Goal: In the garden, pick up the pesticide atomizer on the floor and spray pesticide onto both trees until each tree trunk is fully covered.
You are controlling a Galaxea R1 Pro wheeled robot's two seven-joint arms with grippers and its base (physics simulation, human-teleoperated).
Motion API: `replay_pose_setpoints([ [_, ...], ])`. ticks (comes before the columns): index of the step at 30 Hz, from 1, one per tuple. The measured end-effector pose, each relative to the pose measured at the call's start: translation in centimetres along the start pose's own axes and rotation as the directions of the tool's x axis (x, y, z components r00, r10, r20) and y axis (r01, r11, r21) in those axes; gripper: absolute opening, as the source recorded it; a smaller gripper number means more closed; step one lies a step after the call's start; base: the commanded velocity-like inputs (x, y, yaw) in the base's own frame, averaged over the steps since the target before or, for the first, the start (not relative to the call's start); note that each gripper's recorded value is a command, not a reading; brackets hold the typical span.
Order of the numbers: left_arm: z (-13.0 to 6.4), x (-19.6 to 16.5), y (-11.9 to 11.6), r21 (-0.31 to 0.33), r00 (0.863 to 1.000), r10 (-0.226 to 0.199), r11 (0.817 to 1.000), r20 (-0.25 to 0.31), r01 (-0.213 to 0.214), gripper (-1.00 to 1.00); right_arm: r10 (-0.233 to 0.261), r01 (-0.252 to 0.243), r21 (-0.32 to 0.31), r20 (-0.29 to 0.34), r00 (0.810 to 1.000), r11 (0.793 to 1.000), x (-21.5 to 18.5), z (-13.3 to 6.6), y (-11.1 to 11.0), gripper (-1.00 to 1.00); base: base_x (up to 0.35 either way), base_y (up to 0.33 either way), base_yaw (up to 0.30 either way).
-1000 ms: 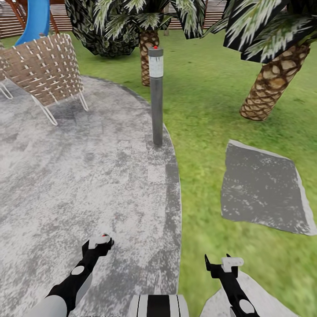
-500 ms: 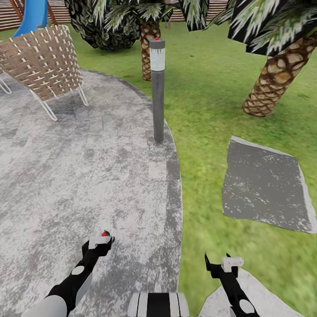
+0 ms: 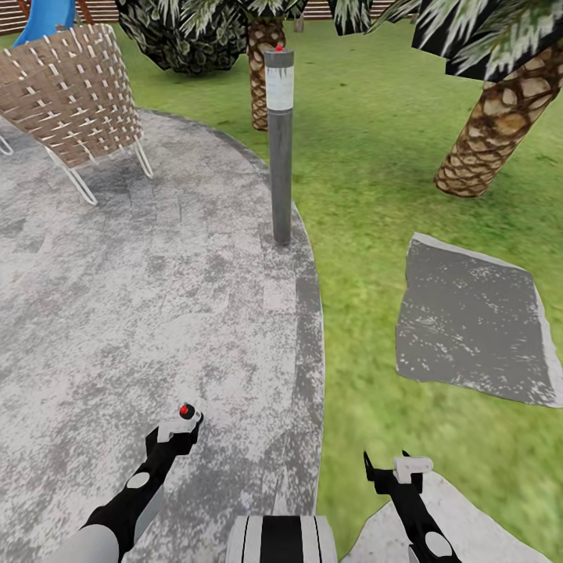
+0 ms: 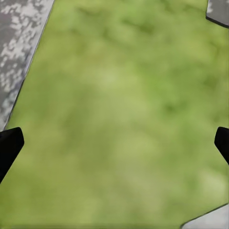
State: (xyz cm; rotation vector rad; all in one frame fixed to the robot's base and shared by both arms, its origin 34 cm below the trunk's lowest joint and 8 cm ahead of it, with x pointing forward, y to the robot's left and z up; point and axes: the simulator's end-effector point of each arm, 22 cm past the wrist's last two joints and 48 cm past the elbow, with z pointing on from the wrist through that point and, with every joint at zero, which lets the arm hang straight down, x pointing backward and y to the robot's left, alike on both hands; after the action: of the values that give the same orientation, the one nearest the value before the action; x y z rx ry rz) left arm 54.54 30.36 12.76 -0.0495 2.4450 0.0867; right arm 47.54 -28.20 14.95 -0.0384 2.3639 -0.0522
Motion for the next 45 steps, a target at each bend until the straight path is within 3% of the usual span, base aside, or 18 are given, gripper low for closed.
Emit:
replay_pose_setpoints([
  [40, 0.0, 0.0, -0.1, 0.002, 1.000, 0.000, 1.000, 0.000, 0.000, 1.00, 0.000, 0.000, 0.000, 0.000, 1.000, 1.000, 0.0, 0.0, 0.0, 1.00, 0.034, -0.012, 0.000],
  [45, 0.2, 1.3, -0.1, 0.001, 1.000, 0.001, 1.000, -0.022, -0.001, 1.00, -0.001, 0.001, -0.001, -0.020, 1.000, 1.000, 1.1, 0.1, 0.1, 1.00, 0.000, 0.000, 0.000],
])
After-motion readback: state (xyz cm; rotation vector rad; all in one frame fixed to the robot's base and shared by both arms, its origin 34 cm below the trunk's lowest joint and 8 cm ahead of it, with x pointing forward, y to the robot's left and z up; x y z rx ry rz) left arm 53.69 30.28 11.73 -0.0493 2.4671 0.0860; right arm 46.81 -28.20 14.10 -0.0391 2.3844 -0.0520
